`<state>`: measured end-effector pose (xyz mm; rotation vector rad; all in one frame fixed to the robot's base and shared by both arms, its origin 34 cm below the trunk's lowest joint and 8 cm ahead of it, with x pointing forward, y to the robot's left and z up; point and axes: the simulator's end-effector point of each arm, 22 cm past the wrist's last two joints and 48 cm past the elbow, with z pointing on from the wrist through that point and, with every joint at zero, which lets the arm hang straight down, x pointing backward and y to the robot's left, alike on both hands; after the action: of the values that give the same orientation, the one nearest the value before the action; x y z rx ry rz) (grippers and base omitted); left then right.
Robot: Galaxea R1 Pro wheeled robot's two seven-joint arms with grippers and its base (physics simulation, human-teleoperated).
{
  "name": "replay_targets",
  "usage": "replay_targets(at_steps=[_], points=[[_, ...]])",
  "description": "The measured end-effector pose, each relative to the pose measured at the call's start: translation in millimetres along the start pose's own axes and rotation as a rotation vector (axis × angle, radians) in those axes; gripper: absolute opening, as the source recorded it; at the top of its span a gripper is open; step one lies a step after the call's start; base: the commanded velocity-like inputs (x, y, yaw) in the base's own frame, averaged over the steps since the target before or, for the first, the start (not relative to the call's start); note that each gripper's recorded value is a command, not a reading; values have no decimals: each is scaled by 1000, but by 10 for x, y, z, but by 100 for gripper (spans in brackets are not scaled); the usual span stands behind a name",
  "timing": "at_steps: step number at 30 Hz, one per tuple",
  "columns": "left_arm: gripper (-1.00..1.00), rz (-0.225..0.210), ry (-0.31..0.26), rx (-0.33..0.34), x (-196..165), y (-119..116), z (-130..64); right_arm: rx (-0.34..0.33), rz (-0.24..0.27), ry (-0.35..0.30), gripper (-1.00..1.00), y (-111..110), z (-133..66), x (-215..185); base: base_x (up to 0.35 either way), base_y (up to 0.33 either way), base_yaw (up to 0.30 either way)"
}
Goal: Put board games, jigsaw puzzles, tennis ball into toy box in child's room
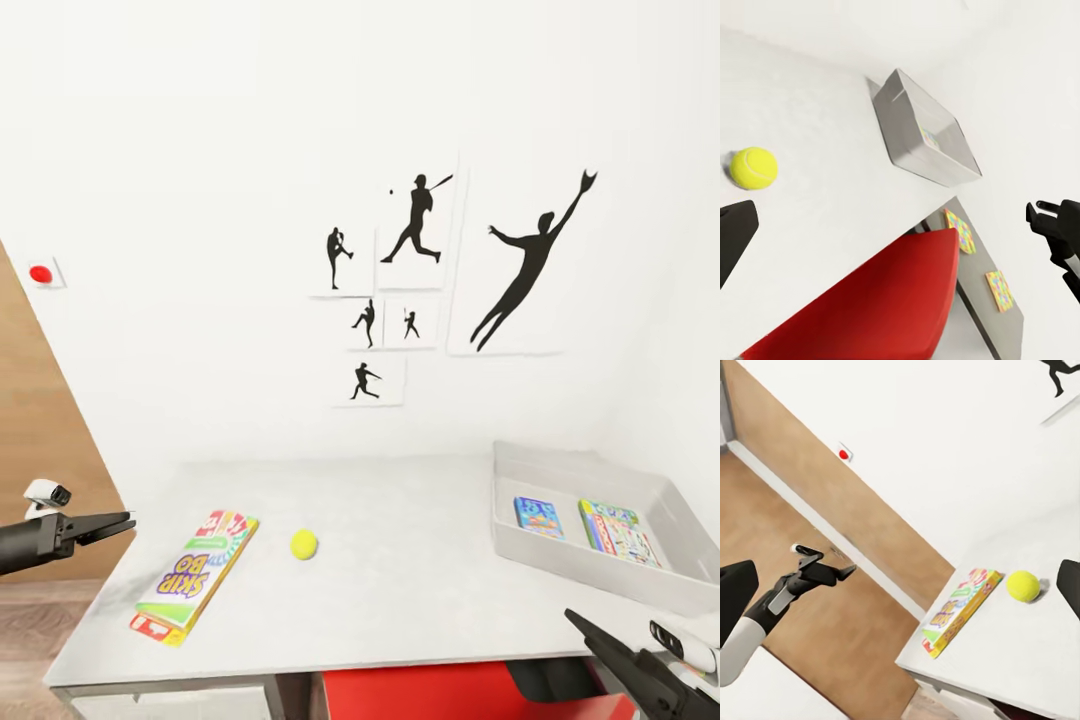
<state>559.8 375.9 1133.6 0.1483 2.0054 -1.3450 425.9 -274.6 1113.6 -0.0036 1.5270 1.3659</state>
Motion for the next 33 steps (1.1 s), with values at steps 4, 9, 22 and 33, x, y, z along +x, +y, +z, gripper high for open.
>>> replay_targets(at_steps=[4,9,22,33], points=[[100,4,-2,2,-9,-21,-8,-2,-15,-5,100,13,1,-14,-2,1,208],[100,10,-5,3,-20,-45,-17,-5,-24,-8,100,26,3,-23,-20,86,200],[100,13,-5,4,-25,-60,-18,-2,-28,-9,100,24,0,-28,-90,233,49],[100,13,-5,4,-25,-61,-20,0,-28,-8,100,21,1,-24,-90,265,2]])
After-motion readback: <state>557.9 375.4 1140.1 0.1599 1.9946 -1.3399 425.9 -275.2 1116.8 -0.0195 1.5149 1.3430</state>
